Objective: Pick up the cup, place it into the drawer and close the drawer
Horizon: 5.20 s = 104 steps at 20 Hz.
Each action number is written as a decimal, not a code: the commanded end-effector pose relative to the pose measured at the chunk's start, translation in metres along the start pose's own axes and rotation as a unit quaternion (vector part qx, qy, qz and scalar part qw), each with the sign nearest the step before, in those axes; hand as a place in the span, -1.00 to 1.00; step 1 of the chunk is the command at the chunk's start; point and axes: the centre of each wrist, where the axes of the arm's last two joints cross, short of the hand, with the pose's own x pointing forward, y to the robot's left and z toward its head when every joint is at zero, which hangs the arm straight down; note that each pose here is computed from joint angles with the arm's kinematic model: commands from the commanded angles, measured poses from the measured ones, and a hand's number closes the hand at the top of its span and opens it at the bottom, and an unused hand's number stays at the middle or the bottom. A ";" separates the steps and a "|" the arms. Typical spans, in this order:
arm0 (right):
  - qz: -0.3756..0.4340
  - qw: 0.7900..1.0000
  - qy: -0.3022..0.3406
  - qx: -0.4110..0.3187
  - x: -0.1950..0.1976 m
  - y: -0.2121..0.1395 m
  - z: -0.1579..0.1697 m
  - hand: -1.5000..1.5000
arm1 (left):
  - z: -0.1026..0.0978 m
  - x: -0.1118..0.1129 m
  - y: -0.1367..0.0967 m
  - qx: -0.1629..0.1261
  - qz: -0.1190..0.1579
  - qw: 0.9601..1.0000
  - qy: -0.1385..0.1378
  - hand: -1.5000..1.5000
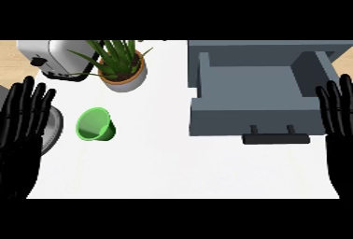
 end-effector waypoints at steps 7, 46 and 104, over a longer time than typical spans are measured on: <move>0.037 0.997 0.022 0.059 -0.004 0.000 -0.009 -1.00 | -0.011 -0.025 -0.028 0.036 0.118 0.991 0.055 -1.00; 0.036 0.997 0.016 0.068 -0.023 -0.005 -0.021 -1.00 | 0.093 -0.239 0.053 0.162 0.036 0.968 0.188 -1.00; 0.039 0.995 0.036 0.090 -0.037 -0.013 -0.021 -1.00 | 0.046 -0.267 0.028 0.114 0.214 0.970 0.011 1.00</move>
